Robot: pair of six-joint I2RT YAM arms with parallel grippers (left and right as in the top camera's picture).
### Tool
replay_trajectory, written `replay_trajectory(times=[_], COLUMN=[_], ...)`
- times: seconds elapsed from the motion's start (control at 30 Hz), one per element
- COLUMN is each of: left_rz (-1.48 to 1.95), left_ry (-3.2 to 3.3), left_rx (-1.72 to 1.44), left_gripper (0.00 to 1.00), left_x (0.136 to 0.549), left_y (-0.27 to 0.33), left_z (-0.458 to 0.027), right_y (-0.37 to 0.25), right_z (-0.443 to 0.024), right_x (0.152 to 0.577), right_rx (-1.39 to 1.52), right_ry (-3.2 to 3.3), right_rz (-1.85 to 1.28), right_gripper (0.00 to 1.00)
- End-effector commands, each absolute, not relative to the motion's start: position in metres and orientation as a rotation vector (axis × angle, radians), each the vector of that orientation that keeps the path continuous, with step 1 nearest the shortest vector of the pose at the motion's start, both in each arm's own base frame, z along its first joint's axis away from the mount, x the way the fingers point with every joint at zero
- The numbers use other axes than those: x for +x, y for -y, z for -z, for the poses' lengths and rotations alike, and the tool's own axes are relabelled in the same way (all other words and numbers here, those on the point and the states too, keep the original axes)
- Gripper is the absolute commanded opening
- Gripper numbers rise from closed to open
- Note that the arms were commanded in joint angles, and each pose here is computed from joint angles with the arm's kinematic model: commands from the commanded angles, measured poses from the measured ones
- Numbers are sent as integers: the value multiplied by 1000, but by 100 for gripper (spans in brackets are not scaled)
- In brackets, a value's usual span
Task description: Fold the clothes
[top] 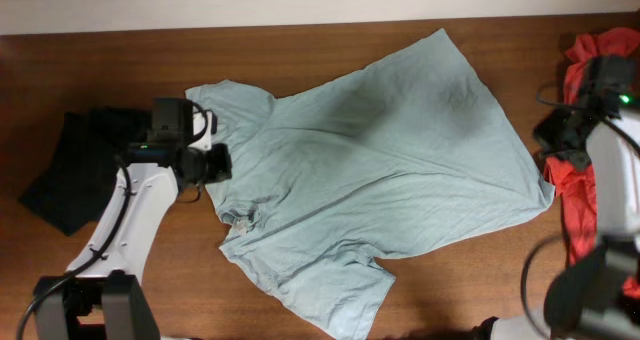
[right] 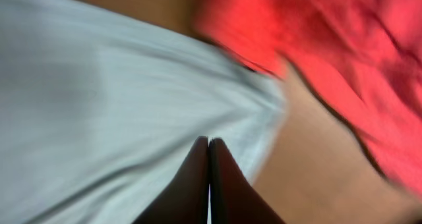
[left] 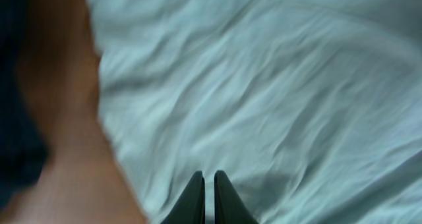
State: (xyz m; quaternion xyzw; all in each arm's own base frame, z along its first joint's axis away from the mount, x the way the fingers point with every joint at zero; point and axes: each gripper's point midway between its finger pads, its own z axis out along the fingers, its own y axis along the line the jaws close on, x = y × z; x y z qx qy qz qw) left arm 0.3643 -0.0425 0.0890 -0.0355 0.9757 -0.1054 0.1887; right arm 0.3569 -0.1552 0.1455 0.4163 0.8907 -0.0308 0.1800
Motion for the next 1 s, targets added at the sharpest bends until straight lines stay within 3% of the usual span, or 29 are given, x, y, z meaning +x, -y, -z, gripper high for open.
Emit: replay_trajectory(times=[0.0,0.1,0.33,0.7,0.97], left_rz=[341,343,320,299,299], left_ry=[-2674,-2656,-2585,-2505,-2575], left_rx=[-14,-6,96,135,124], left_gripper=[7,7,8,6,5], left_x=[377,381,400,464,485], left_y=[58,59,62,66,66], left_z=[-101,-103,-103,-34,16], right_y=[78,46,-17,-28,-29], right_z=[-190,-193,-154,-146,-140], right_x=[401,425,457,440,429], right_rx=[603,386,198,196,214], right_ry=[-2508,-2479,-2532,-2613,-2665], right_rz=[-363,-420,-483,-501,-508], right_gripper=[4,4,4,4,4])
